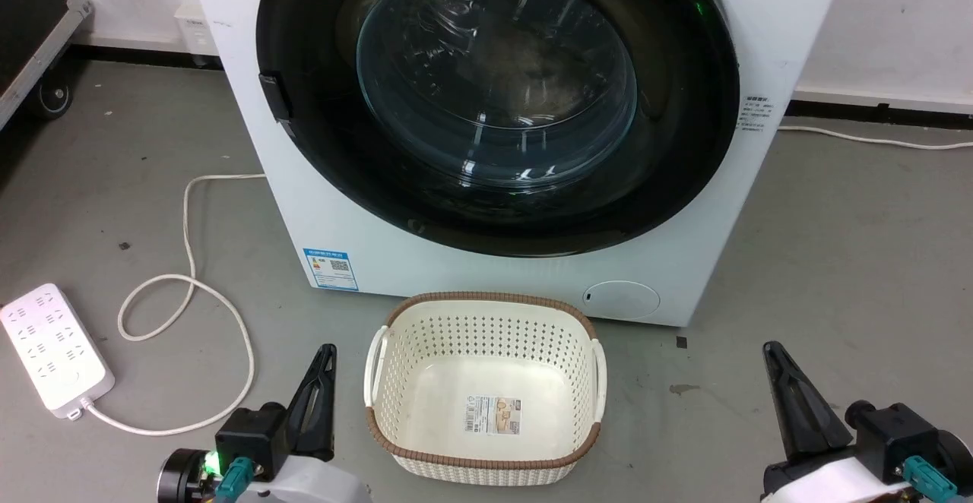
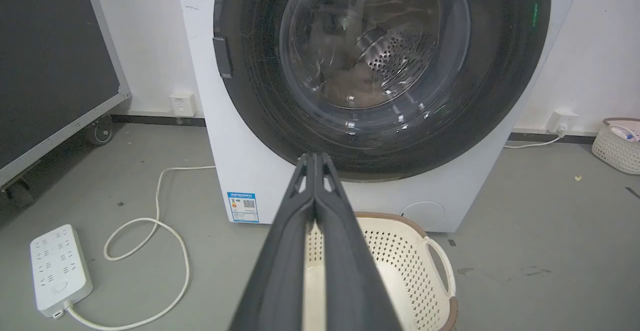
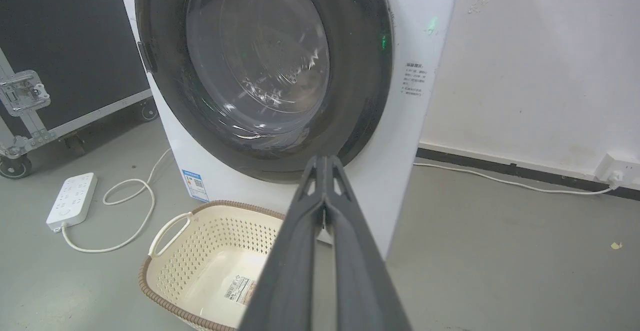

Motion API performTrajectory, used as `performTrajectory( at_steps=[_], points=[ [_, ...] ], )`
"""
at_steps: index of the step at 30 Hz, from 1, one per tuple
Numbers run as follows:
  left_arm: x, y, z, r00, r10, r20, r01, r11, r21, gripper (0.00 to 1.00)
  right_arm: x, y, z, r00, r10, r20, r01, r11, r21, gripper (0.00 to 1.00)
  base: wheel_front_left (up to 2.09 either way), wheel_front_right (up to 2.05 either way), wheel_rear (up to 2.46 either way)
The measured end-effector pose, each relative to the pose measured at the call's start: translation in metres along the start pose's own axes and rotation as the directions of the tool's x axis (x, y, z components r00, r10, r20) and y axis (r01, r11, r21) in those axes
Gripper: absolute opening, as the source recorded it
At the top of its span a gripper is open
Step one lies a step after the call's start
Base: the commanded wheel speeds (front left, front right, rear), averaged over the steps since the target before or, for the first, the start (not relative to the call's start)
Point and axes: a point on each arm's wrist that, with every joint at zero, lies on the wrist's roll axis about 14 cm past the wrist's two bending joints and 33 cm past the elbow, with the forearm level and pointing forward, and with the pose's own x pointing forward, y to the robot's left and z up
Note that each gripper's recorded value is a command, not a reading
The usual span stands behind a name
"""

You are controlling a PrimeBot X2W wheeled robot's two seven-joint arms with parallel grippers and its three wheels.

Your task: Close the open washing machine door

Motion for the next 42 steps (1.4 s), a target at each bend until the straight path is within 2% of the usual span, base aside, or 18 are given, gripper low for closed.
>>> performTrajectory(
  at_steps=[42],
  points=[
    [0.002,0.011,0.009,0.999,0.047,-0.026,-0.046,0.998,0.048,0.00,0.003,0.007,-0.001,0.998,0.021,-0.056,-0.022,1.000,-0.015,0.00,0.00,0.00,0.00]
  ],
)
